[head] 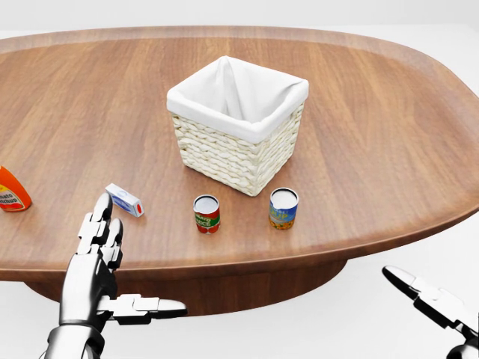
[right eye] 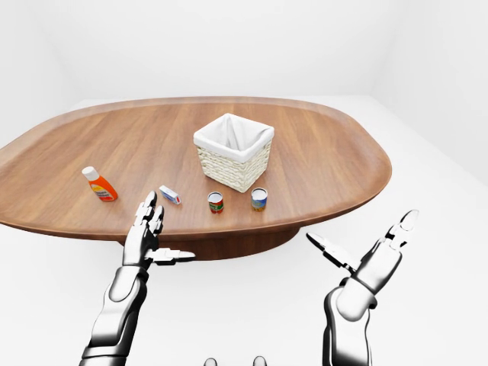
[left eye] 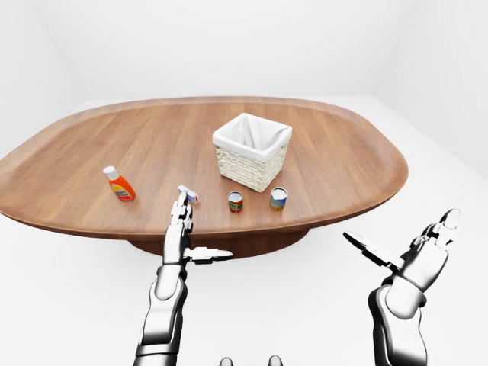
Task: Pick up the alphabet soup and the cream cheese box, and put them in the basket.
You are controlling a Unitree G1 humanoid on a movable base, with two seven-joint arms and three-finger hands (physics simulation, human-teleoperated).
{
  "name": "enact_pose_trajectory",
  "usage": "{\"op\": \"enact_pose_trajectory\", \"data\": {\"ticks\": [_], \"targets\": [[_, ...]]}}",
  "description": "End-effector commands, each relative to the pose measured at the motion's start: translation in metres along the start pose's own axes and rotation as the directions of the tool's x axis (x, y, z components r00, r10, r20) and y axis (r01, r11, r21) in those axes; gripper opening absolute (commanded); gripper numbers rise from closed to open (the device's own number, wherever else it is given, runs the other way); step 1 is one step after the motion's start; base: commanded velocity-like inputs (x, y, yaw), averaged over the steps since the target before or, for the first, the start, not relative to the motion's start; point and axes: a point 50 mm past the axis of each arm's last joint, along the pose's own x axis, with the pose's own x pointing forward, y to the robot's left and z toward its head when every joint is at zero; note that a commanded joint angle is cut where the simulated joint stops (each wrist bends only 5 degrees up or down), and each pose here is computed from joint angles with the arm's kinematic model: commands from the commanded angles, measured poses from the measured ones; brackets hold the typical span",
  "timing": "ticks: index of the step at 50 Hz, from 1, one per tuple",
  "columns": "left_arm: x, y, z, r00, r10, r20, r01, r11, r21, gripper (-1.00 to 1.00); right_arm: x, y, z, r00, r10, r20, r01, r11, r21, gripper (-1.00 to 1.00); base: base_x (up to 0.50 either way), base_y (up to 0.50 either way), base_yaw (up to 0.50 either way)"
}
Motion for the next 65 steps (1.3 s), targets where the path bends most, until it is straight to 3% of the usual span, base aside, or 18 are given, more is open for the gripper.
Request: {"op": "enact_pose_trajectory", "data": {"ticks": [1, 20, 65], "targets": [[-0.0011, 0.0004, 0.0009, 1.0, 0.002, 0.002, -0.002, 1.0, -0.001, 1.0, -0.0015, 0.0013, 0.0021, 1.0, 0.009, 0.027, -0.009, 1.0, -0.006, 1.0, 0.0, 0.0, 0.0], [0.0004, -0.0001, -0.0002, 1.0, 0.001, 0.003, -0.001, 1.0, -0.001, 1.0, -0.002, -0.0012, 0.005, 0.999, -0.001, 0.051, 0.0, 1.0, 0.007, 1.0, 0.0, 0.0, 0.0], [-0.0016, 0.0004, 0.0024, 1.0, 0.007, 0.028, -0.007, 1.0, 0.002, 1.0, -0.004, -0.0017, 0.008, 0.997, 0.0, 0.083, 0.001, 1.0, -0.014, 1.0, 0.18, 0.0, 0.0]]}}
